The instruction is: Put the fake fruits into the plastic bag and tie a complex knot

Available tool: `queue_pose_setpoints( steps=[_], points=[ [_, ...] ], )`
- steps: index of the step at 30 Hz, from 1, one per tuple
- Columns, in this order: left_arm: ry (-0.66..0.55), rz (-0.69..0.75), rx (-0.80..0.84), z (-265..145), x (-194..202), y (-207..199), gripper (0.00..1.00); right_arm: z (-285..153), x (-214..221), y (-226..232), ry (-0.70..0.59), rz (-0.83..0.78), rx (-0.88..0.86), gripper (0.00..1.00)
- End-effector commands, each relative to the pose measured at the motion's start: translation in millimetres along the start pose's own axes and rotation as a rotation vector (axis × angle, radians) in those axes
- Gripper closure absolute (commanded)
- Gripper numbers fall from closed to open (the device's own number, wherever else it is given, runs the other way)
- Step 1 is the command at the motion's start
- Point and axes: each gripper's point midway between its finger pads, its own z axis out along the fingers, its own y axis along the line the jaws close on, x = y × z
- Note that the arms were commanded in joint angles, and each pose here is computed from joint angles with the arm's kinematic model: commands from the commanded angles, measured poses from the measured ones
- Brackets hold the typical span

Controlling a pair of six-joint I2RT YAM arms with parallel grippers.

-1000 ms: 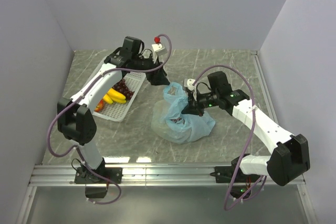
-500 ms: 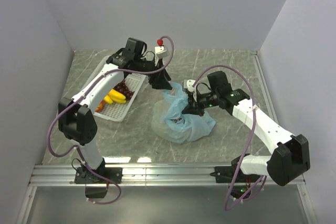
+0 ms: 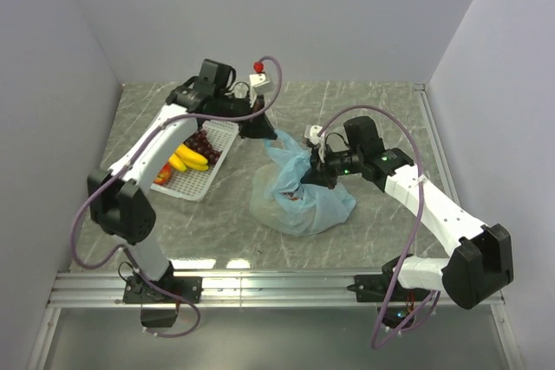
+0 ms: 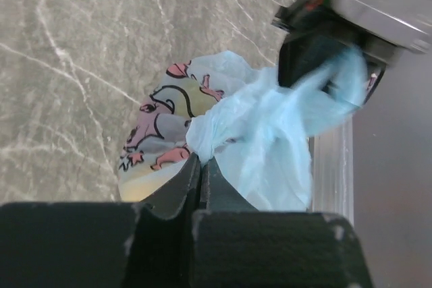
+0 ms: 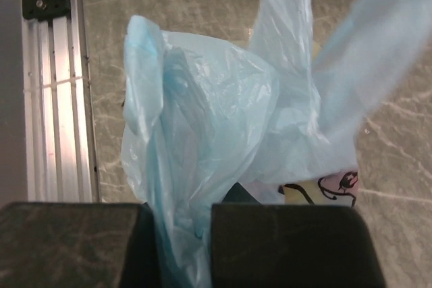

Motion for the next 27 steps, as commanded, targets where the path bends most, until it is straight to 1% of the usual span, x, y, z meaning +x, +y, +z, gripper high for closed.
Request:
queue_pose_setpoints(
  steps=[1,2,3,5,6,7,8,9,10,11,12,13,14,16,18,20,21,24,27],
  points=[
    [-0.061,0.090,-0.040,-36.2,-25.8,-42.2,1.00,-4.6,-10.1,-7.4,-0.039,0.123,0.089,1.00],
    [-0.070,0.090,-0.046,-39.0,-26.2,-47.6,1.00,-3.9,-11.9,-8.5,-0.048,0.152,0.097,1.00],
    [-0.086,0.065,-0.051,-46.5,-28.6,-60.8,1.00,-3.2,-11.8,-7.3,-0.050,0.222,0.101,1.00],
    [-0.081,0.004,-0.028,-45.9,-16.1,-73.0,0.99,-2.4,-12.1,-10.0,-0.060,0.312,0.129,1.00],
    [-0.098,-0.031,-0.023,-49.7,-17.6,-85.8,1.00,-1.2,-11.1,-9.3,-0.062,0.395,0.135,1.00],
    [-0.074,-0.069,-0.014,-41.4,-2.4,-91.9,1.00,-0.3,-9.0,-9.1,-0.062,0.439,0.146,1.00],
    [-0.071,-0.082,-0.035,-37.1,2.3,-95.0,0.99,0.3,-9.3,-11.0,-0.071,0.477,0.162,1.00],
    [-0.091,-0.141,-0.065,-32.9,8.1,-102.0,1.00,1.8,-6.9,-9.0,-0.075,0.564,0.168,1.00],
    [-0.086,-0.150,-0.084,-22.1,12.5,-111.4,1.00,1.9,-7.6,-9.3,-0.083,0.593,0.176,1.00],
    [-0.083,-0.169,-0.146,-18.3,19.5,-107.3,1.00,1.4,-8.5,-11.6,-0.093,0.617,0.195,1.00],
    [-0.083,-0.221,-0.157,-12.4,30.9,-111.0,1.00,0.8,-8.3,-11.0,-0.104,0.678,0.210,1.00],
    [-0.066,-0.245,-0.142,-4.2,37.7,-120.5,1.00,0.4,-8.3,-11.3,-0.110,0.700,0.219,1.00],
    [-0.060,-0.314,-0.179,1.4,44.5,-118.2,1.00,-0.7,-9.4,-13.5,-0.120,0.717,0.237,1.00],
    [-0.022,-0.365,-0.187,17.4,62.2,-122.7,1.00,-2.9,-11.9,-14.6,-0.141,0.775,0.256,1.00],
    [0.003,-0.442,-0.233,31.4,77.2,-115.3,1.00,-3.5,-14.3,-14.0,-0.159,0.825,0.259,1.00],
    [0.007,-0.452,-0.255,45.0,82.1,-114.0,1.00,-2.5,-19.0,-11.6,-0.178,0.844,0.236,1.00],
    [0.019,-0.467,-0.307,51.9,91.9,-103.8,1.00,-2.1,-21.3,-8.3,-0.186,0.868,0.215,1.00],
    [0.022,-0.474,-0.394,66.3,103.9,-82.1,1.00,-2.3,-23.4,-4.9,-0.198,0.890,0.199,1.00],
    [-0.017,-0.450,-0.427,75.1,101.0,-62.6,1.00,-3.1,-22.1,1.5,-0.212,0.913,0.171,1.00]
  ],
)
